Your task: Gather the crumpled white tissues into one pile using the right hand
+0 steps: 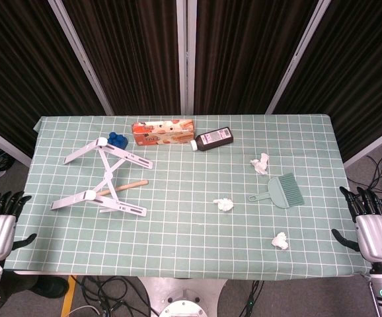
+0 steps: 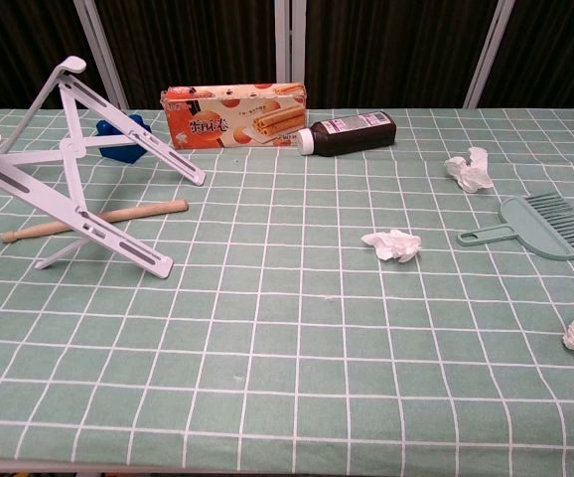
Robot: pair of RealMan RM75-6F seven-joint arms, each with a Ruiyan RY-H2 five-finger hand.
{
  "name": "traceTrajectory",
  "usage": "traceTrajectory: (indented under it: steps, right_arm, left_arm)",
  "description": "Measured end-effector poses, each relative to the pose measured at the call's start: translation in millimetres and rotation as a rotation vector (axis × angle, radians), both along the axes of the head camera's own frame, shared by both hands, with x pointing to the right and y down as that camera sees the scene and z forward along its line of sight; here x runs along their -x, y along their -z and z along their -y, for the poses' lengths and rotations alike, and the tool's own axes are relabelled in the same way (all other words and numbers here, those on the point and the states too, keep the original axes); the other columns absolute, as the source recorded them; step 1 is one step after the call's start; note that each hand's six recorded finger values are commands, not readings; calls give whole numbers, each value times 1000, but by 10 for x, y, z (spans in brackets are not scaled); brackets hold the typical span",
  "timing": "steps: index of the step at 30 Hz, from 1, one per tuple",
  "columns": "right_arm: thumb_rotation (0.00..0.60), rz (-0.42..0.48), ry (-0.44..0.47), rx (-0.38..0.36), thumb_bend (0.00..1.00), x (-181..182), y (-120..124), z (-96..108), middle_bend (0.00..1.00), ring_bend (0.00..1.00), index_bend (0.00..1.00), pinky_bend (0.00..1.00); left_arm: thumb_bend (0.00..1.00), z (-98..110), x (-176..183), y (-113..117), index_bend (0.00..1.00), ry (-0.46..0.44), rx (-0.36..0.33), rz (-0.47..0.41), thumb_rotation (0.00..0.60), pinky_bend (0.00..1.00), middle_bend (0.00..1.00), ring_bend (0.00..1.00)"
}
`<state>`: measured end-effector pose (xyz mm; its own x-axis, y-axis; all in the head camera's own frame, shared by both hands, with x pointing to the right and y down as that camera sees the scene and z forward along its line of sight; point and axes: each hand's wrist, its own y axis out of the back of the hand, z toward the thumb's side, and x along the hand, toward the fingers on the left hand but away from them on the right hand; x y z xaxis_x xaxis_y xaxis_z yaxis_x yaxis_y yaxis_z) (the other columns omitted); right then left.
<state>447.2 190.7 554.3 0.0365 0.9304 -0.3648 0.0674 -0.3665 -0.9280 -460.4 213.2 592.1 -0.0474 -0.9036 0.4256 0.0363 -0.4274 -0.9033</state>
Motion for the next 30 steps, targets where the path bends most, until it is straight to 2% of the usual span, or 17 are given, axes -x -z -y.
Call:
traceTrajectory:
  steps: [5,8,14,20,24,30]
  right_arm:
    - [600,10,13,-1,102,41,-2,14,184,0,12,0]
    - [600,19,36,13,140,91,-26,42,204,0,36,1]
    - [600,39,127,69,165,300,-199,258,279,10,120,11]
    - [600,-2,285,128,162,697,-562,630,316,32,223,30]
    - [600,-54,372,146,139,991,-916,845,326,32,285,30]
    - [600,-112,457,181,128,1302,-1362,936,351,32,335,30]
  left_arm:
    - [0,7,-10,-7,171,1,1,-11,600,70,114,72]
    - [0,20,-14,11,171,-1,-13,-12,600,70,114,72]
    - [0,38,-50,20,171,-9,-26,-36,600,70,114,72]
    - [0,1,-26,66,171,-1,-28,-34,600,70,114,72]
    - [0,-35,5,87,171,14,-22,-35,600,70,114,73]
    - [0,-63,30,97,171,28,-15,-38,600,70,114,72]
